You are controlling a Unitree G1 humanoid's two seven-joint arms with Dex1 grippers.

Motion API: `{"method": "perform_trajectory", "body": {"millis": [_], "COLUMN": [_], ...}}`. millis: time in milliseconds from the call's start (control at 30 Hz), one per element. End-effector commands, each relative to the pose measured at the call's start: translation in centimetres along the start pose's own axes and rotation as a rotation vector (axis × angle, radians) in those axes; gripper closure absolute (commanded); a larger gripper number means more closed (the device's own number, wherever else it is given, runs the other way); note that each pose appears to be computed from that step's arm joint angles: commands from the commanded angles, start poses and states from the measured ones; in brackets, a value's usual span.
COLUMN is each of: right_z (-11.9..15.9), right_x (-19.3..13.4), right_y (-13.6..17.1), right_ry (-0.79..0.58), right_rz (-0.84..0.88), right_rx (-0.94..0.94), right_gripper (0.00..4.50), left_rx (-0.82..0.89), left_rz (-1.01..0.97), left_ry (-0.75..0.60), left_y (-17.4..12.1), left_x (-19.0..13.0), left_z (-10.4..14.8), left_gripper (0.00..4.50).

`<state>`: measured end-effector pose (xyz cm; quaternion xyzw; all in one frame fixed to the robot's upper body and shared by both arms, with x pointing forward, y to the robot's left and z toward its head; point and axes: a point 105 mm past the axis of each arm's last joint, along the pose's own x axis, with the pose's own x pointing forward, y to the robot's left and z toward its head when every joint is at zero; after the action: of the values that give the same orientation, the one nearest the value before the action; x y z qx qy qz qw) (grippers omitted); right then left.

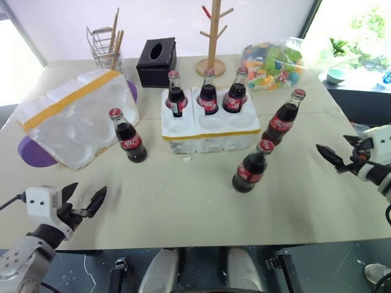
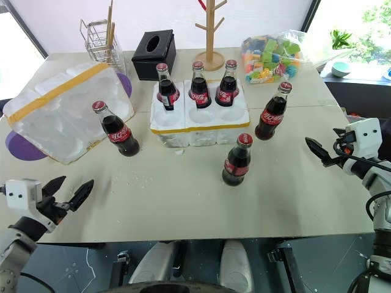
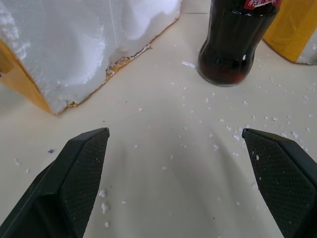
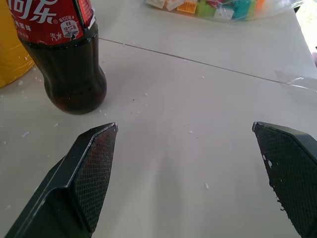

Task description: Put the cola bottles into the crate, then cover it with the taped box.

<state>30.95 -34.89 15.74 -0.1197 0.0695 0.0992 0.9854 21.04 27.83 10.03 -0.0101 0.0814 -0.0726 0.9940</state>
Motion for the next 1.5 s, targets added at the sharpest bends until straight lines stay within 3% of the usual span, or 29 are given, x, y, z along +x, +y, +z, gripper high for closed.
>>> {"method": "perform_trajectory", "body": {"millis": [33,467,600,667,767,1000,1300,1500], "right_z": [1.5,1.3,1.9,3.1,8.1,15.0,19.4,20.0], "right_x": [-0.4,-0.6,-1.2,-1.9,-3.5,-7.4,-10.2,-10.8], "right_y": [-0.4,-0.7,-0.4,-0.4,-0.1,6.1,11.8,13.5], "right_ry": [-0.042,-0.03,-0.008,0.002,-0.069,-0.089,-0.186,-0.202], "right_rz": [-0.018,-0.016,0.057,0.102,0.208,0.644,0.91,0.971], "right_rx": [-0.029,-0.016,-0.017,-0.063,-0.058,-0.096,-0.098,-0.101], "right_gripper": [0.0,0.0,0.0,0.0,0.0,0.0,0.0,0.0], "left_rx": [0.043,-0.002,0.029,0.071,0.098,0.152,0.172,0.18], "left_rz": [-0.025,0.016,-0.024,-0.092,-0.182,-0.31,-0.4,-0.442], "left_ry": [-0.007,-0.035,-0.076,-0.086,-0.118,-0.157,-0.172,-0.165], "left_y": [-0.7,0.8,0.6,-0.3,-1.4,-2.5,-4.1,-5.1], "left_x": [0.0,0.1,0.8,1.2,2.5,6.6,10.6,12.0], "left_z": [0.5,1.2,2.7,3.6,5.8,8.4,8.9,8.3], "left_gripper": [0.02,0.02,0.02,0.02,0.02,0.02,0.02,0.02]}}
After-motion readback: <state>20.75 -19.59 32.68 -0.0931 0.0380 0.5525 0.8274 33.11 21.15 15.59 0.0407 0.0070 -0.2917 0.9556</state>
